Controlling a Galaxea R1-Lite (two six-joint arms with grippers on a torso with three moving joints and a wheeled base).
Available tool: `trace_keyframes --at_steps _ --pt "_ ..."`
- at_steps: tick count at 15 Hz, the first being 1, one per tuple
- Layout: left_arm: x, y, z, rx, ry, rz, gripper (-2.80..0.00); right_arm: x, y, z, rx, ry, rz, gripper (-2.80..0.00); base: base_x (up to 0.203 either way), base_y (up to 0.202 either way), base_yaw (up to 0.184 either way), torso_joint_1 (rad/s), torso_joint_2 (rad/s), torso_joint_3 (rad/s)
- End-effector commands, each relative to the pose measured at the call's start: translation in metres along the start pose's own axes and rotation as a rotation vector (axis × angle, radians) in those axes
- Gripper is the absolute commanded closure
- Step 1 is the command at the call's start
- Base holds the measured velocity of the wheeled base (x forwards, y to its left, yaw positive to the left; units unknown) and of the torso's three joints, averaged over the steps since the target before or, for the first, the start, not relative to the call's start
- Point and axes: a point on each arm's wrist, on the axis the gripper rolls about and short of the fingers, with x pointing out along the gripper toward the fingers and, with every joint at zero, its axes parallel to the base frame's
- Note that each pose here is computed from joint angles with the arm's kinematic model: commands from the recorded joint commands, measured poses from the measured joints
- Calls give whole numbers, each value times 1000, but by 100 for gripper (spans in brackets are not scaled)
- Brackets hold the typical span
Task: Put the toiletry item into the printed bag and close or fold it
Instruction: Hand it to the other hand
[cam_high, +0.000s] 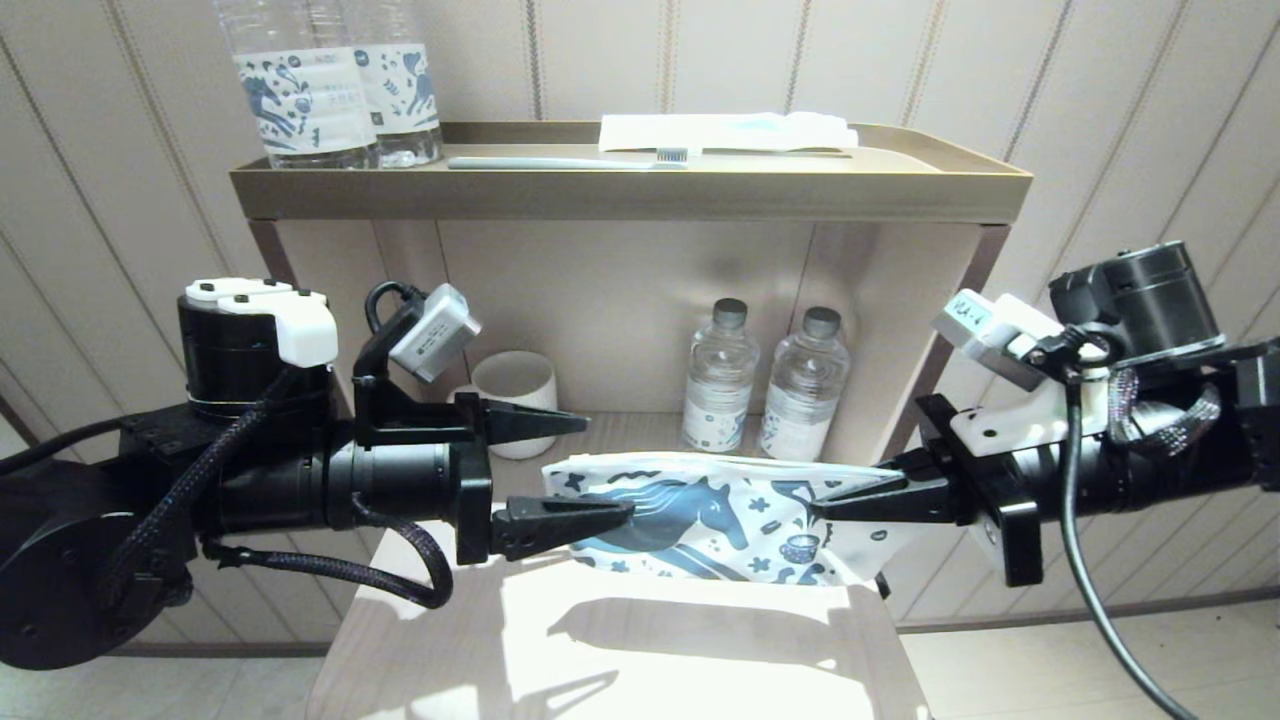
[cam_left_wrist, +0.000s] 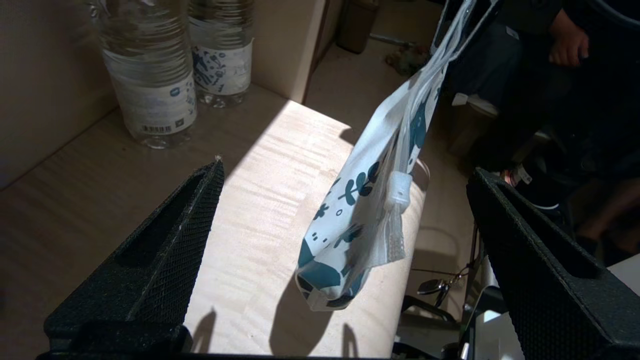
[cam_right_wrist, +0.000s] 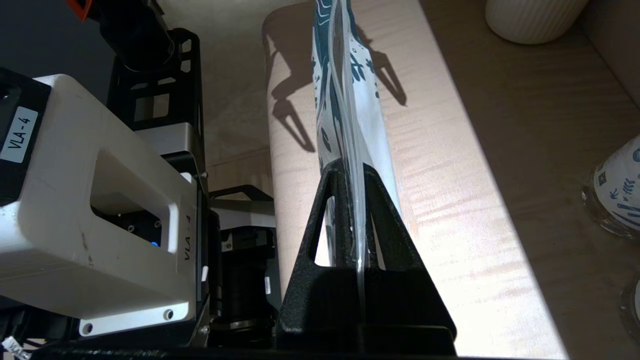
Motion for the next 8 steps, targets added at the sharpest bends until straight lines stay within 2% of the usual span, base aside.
trace_keyframes --at_steps 1,8 --pt "6 -5 -3 2 10 -30 -280 0 1 0 -4 -3 7 0 0 0 0 0 0 0" --pt "10 -7 -5 0 17 -42 -280 0 1 0 -4 -3 7 0 0 0 0 0 0 0"
